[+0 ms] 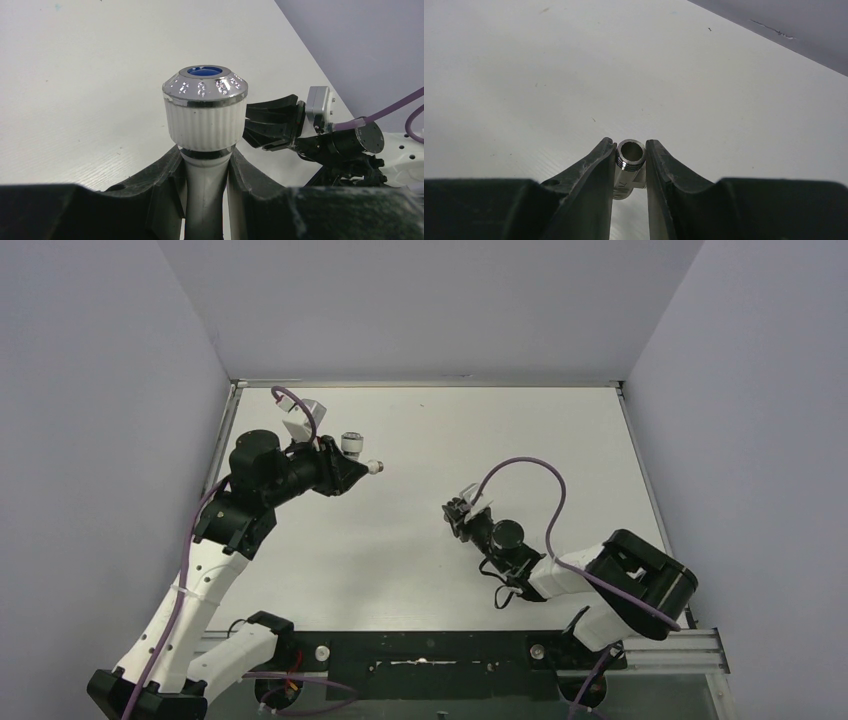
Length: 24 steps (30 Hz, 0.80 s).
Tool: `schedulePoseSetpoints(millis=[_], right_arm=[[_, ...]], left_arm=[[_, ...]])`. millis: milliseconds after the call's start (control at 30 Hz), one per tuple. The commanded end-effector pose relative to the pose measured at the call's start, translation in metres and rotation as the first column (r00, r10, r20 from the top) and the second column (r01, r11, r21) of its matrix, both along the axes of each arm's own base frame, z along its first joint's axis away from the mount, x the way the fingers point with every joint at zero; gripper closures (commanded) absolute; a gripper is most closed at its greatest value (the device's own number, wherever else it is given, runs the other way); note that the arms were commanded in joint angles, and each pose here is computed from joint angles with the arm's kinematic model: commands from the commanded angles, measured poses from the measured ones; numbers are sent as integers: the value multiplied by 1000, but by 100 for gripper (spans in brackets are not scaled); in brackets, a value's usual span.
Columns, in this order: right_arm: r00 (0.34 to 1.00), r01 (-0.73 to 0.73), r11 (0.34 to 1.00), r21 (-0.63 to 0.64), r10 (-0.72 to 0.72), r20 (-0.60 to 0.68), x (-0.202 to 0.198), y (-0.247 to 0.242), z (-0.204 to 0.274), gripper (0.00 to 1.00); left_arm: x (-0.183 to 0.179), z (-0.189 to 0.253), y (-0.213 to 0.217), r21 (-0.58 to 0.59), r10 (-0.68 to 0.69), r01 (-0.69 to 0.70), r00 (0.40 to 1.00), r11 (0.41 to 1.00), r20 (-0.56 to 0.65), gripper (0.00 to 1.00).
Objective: Install the water faucets
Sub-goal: Pick up the adaptor at the center of the board, then place the adaptor at the center of the board.
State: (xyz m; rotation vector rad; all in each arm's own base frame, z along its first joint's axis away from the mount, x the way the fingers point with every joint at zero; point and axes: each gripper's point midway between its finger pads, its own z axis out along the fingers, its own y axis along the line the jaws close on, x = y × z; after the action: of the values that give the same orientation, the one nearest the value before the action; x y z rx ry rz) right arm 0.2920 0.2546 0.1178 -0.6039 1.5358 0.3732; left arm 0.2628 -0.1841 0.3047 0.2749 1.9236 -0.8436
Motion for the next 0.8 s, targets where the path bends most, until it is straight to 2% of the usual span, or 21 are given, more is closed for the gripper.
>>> schedulePoseSetpoints(millis=[0,467,767], right_arm=[[992,-15,996,90,4,125,4,10,34,100],[994,-82,995,56,77,83,-4,28,-3,97],[992,-90,996,24,87,86,-10,27,-16,90]], left_arm=[[5,36,-2,-49,-4,9,994,999,108,100],[6,35,-1,-44,1,3,994,999,105,100],[5,34,-1,-43,3,2,995,999,103,100]])
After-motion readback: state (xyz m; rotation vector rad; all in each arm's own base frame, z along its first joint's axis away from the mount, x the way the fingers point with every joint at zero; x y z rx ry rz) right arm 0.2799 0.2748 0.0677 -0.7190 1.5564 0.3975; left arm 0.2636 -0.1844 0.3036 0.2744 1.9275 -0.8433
